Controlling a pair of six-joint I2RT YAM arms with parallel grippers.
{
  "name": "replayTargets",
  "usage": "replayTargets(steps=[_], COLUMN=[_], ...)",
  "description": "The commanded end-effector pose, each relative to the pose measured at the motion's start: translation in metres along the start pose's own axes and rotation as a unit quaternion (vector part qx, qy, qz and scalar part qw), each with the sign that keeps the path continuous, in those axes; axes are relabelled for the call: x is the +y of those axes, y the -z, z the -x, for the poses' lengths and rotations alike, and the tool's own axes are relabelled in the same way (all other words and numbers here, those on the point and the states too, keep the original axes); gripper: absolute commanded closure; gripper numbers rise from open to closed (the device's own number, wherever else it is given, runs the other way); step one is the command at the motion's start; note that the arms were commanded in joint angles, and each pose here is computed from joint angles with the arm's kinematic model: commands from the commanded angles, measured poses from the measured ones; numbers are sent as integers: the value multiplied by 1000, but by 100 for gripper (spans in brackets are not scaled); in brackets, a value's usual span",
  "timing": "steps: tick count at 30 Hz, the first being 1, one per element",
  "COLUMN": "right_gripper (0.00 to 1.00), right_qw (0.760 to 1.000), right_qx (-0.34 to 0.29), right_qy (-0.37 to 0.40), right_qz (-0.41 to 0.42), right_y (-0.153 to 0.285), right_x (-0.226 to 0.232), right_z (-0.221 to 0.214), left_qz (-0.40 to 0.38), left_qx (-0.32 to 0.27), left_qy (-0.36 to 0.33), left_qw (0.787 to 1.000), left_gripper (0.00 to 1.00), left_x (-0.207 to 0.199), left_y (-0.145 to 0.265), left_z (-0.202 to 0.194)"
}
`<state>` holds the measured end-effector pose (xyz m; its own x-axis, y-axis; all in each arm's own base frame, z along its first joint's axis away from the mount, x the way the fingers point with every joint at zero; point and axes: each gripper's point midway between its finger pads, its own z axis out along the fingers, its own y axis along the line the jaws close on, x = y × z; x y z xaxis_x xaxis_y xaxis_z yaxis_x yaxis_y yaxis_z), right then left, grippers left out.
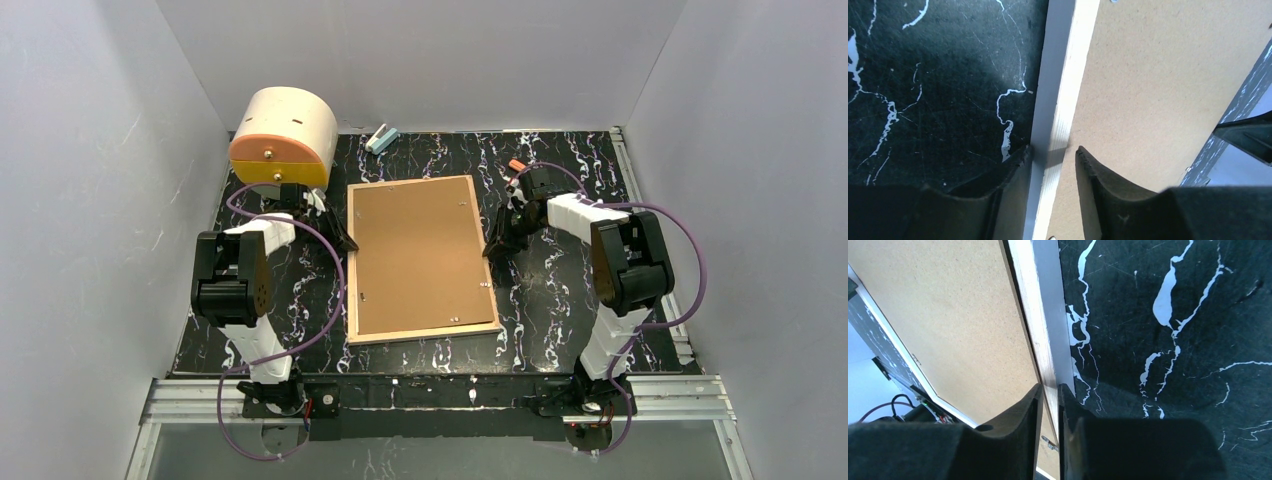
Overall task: Put the photo into the frame
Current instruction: Install the photo frame at the center of the board.
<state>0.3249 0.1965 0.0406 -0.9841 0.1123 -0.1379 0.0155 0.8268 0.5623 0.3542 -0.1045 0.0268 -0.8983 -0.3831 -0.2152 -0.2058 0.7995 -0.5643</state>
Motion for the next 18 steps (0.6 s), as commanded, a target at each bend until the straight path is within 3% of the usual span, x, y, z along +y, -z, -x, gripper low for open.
replayTargets(steps=[1,5,11,16,18], right_gripper=[80,84,83,62,59], right_qw=[999,999,999,1000,1000], right_qx=[9,15,13,-9,-12], right_qy=[6,3,8,12,18], right_qz=[46,47,46,18,17], right_y=[2,7,21,31,35], right_x=[22,24,30,27,27], right_z=[-4,-8,-14,-7,-10], left_qz=[-9,-19,-20,-7,-3], left_qx=[42,42,37,19,15], left_qy=[22,25,28,21,19], left_qw=[999,999,999,1000,1000], left_gripper=[67,70,68,64,63], left_x=[3,0,1,3,4], left_y=[-4,-4,-5,-2,-1], left_z=[-25,-27,-27,-20,-20])
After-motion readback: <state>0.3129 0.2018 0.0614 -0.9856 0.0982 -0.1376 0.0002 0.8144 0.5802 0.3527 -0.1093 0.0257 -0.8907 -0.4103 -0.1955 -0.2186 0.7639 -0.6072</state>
